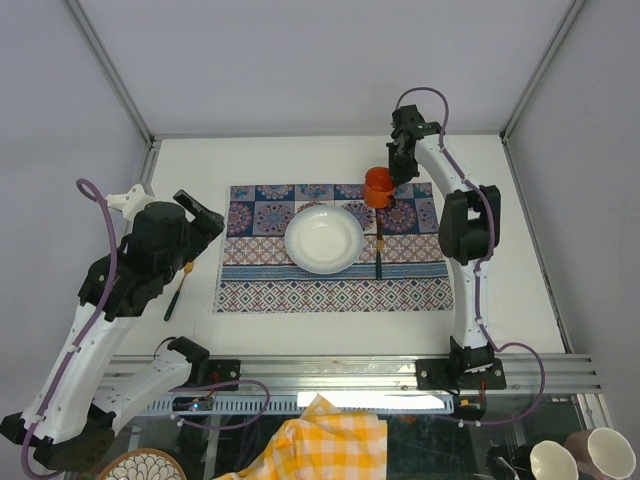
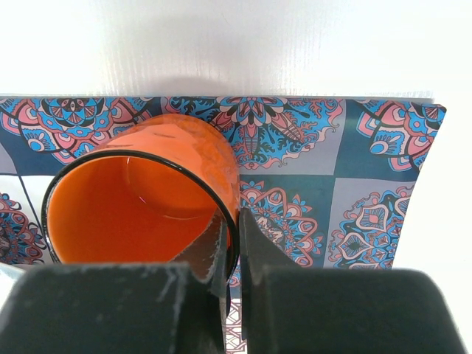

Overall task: Set the dinner table for one person
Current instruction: Move the cup to the napkin.

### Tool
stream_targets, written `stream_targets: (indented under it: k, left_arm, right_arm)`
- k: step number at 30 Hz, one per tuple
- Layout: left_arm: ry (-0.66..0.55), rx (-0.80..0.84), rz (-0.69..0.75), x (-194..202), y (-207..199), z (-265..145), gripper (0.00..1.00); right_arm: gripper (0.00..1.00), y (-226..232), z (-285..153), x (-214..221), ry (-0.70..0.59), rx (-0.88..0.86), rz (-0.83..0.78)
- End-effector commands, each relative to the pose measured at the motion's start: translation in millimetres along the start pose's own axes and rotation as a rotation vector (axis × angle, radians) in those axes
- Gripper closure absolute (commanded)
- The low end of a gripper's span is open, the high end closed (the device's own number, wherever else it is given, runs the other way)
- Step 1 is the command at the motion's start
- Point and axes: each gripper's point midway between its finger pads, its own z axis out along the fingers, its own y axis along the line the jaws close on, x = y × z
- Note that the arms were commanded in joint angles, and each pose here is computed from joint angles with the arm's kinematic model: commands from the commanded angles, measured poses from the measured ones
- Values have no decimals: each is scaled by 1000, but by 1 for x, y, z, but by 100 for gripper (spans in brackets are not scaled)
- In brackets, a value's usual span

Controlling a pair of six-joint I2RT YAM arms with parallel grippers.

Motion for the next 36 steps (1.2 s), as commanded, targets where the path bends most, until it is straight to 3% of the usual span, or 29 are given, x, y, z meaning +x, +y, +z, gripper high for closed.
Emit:
stream_targets:
  k: [1,10,17,36]
  left_arm:
    - [-41,33,-4,-11,-10,0,21]
    - [-40,36,-6,-11,-10,0,21]
    - [-39,39,-6,-11,-10,-1,21]
    - [-31,44,-4,-9,-12,0,21]
  right_arm:
    - [100,19,-13,-30,-101,-85,-5]
    - [100,30,-14,-29,-97,-110,-19]
    - [84,31,-11,-26,-87,-106,-20]
    - [72,22,-35,-34,-133,-61,-21]
